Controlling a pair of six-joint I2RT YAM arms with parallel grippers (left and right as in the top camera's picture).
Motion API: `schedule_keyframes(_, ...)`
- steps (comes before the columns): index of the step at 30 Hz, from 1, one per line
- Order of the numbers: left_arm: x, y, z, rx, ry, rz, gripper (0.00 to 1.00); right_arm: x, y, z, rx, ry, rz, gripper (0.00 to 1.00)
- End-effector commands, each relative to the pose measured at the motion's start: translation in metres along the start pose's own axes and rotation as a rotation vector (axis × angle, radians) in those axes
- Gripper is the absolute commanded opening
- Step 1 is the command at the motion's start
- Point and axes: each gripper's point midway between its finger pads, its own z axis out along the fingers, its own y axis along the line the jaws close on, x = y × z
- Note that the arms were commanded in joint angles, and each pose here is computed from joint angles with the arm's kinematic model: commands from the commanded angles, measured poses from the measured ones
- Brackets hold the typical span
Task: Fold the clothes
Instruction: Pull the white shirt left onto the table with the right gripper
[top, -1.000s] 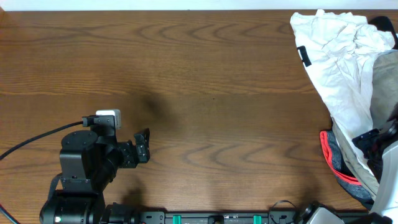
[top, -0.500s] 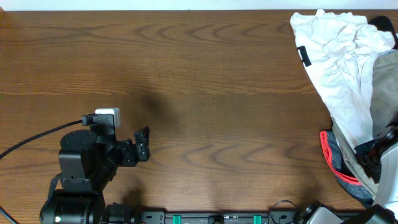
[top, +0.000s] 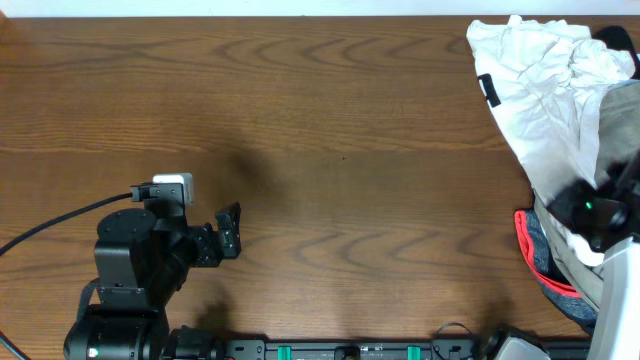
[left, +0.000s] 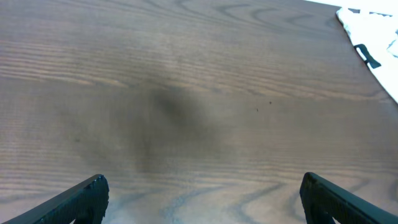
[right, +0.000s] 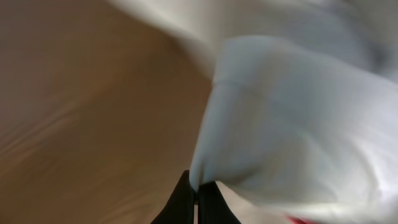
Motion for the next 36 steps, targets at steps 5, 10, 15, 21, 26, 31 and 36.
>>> schedule_keyframes(5,-0.011,-0.004,-0.004,0.014,-0.033,-0.006,0.98,0.054,0.224,-0.108,-0.793,-0.063,-0.646,0.01)
schedule_keyframes(10,-0.011,-0.004,-0.004,0.014,-0.033,-0.006,0.98,0.120,0.306,-0.154,-1.102,-0.091,-0.898,0.02)
schedule_keyframes(15,-0.011,-0.004,-0.004,0.014,-0.033,-0.006,0.99,0.166,0.329,-0.134,-1.081,-0.029,-1.000,0.64)
schedule_keyframes(21,-0.011,-0.004,-0.004,0.014,-0.033,-0.006,0.98,0.121,0.302,-0.082,-0.744,-0.103,-0.877,0.85)
schedule_keyframes(26,-0.011,-0.004,-0.004,0.014,-0.033,-0.006,0.98,0.081,0.248,-0.044,-0.441,-0.113,-0.780,0.86)
schedule_keyframes(31,-0.009,-0.003,-0.001,0.012,-0.021,-0.008,0.98,0.041,0.184,-0.012,-0.111,-0.132,-0.666,0.87)
schedule_keyframes(36,0.001,0.000,0.012,0.004,0.062,-0.021,0.98,0.026,0.148,0.031,0.034,-0.041,-0.596,0.90)
